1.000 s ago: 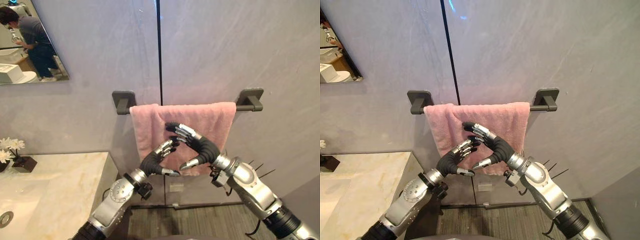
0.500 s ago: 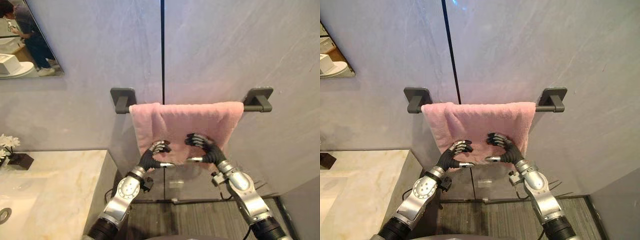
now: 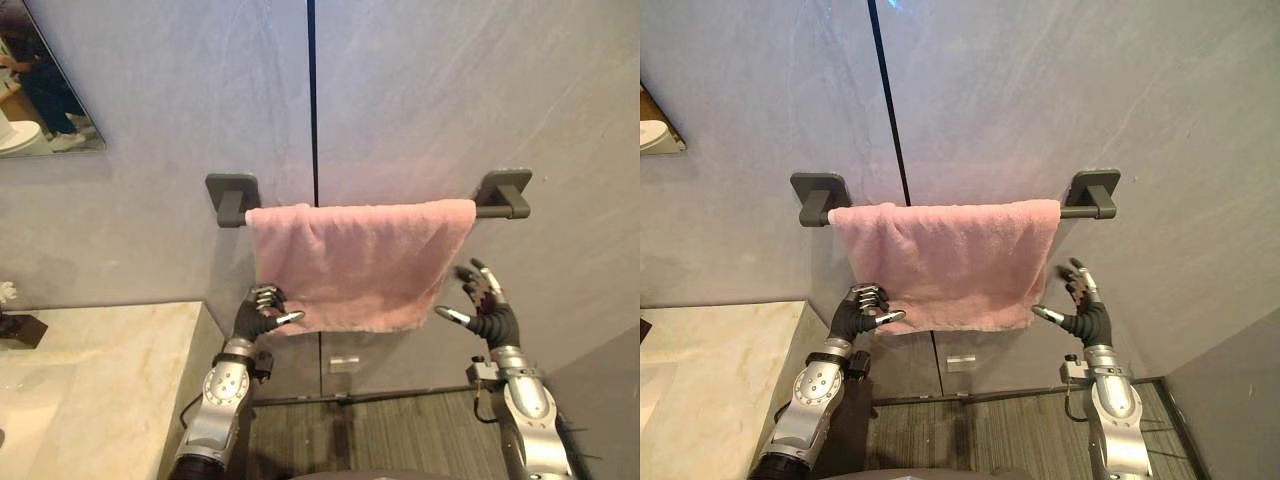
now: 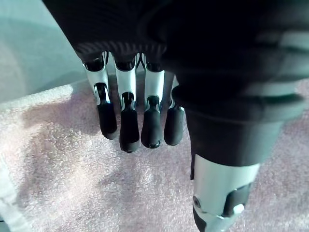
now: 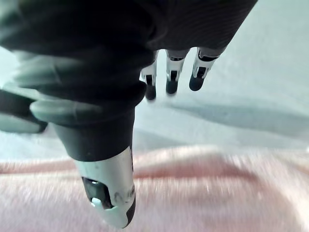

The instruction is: Organize washtable

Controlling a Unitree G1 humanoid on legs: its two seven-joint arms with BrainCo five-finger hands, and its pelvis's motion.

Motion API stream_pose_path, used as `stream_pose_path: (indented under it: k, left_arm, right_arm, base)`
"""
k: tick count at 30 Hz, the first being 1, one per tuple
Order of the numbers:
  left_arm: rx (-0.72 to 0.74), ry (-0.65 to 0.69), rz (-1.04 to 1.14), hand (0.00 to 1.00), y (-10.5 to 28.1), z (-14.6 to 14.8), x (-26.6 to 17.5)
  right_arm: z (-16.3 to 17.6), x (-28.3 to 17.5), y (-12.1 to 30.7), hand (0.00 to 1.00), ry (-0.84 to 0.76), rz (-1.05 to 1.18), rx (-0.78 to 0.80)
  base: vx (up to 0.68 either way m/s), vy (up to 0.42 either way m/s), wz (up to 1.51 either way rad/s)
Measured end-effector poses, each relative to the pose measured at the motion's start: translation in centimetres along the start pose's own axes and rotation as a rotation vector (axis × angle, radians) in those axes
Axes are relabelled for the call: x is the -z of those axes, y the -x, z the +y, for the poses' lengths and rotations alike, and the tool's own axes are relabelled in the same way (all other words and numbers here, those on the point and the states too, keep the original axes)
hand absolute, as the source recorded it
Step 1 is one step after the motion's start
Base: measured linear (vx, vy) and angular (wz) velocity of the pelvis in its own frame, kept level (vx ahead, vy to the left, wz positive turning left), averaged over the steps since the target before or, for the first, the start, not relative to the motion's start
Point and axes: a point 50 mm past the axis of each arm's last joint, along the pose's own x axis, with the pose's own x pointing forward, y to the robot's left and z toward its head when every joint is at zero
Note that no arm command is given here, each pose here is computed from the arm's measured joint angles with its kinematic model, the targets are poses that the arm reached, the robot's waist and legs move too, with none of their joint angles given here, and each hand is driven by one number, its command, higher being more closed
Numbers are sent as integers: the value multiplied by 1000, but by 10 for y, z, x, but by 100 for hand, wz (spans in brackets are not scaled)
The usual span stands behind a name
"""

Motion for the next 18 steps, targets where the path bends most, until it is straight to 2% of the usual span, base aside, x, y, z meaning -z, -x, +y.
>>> stream_pose_path:
  k: [8, 12, 18]
  left_arm:
    - [-67, 26, 33, 0, 24, 5, 6]
    - [-101, 32, 127, 0, 43, 10, 25]
    - [-92, 33, 334, 0, 74, 10, 66]
  right_arm:
    - [-22, 25, 27, 0, 22, 120, 158]
    - [-34, 60, 46, 0, 18, 288, 246]
    - [-33, 96, 72, 0, 64, 488, 251]
  base:
    - [-1, -2, 1]
    - [-22, -18, 7]
    - [-27, -19, 6]
